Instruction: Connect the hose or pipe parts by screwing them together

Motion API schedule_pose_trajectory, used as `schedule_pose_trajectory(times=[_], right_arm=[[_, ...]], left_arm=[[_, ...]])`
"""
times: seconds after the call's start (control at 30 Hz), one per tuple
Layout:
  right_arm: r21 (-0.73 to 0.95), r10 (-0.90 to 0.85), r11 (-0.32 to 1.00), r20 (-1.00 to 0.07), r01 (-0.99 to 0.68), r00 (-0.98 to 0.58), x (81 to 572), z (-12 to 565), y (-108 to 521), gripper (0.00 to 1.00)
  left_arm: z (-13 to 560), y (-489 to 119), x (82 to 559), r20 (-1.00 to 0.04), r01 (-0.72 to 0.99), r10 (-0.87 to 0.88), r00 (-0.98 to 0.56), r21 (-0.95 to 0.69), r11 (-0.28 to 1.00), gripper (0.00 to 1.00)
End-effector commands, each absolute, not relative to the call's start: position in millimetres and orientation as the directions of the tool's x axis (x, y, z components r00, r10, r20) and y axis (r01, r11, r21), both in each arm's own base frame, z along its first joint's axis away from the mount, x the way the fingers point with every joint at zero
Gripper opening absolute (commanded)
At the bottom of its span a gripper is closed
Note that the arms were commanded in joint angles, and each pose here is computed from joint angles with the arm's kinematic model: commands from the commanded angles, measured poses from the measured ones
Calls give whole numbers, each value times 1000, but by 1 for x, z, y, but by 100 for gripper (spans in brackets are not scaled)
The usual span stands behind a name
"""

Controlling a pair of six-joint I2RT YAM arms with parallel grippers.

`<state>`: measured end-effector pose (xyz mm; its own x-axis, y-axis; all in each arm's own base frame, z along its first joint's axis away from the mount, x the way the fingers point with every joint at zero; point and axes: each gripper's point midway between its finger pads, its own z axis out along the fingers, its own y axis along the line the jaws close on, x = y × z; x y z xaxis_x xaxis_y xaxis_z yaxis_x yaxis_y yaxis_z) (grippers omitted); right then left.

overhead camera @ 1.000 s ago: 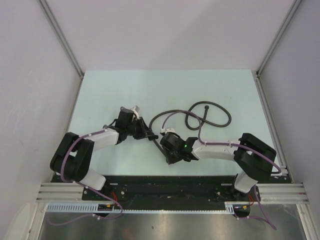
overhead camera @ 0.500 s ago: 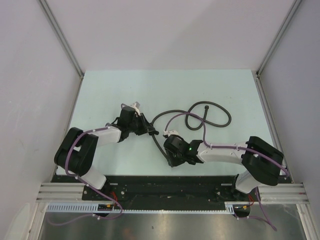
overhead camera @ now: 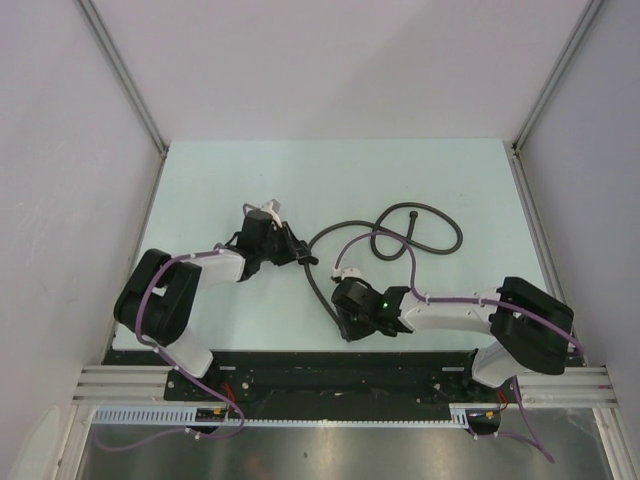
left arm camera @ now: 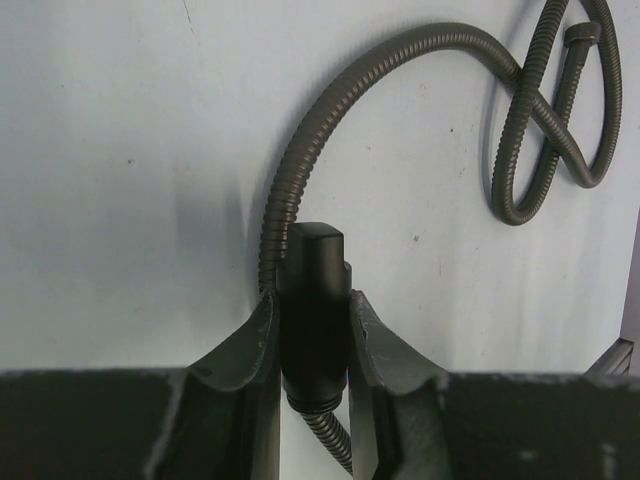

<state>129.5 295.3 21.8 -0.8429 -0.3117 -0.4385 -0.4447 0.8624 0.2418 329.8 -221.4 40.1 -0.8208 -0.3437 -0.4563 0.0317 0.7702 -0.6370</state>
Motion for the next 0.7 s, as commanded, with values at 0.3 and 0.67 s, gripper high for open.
schedule_pose_trajectory(times=[0.3, 0.67], right_arm=[[332, -273, 829, -461, -450, -844, 118, 46, 299, 23], [268, -246, 888, -413, -375, -877, 111, 22, 276, 21]], left_arm=[[-38, -194, 278, -315, -79, -243, -917, -454, 887, 0], [-39, -195, 281, -317, -76, -239, -918, -451, 889, 0]])
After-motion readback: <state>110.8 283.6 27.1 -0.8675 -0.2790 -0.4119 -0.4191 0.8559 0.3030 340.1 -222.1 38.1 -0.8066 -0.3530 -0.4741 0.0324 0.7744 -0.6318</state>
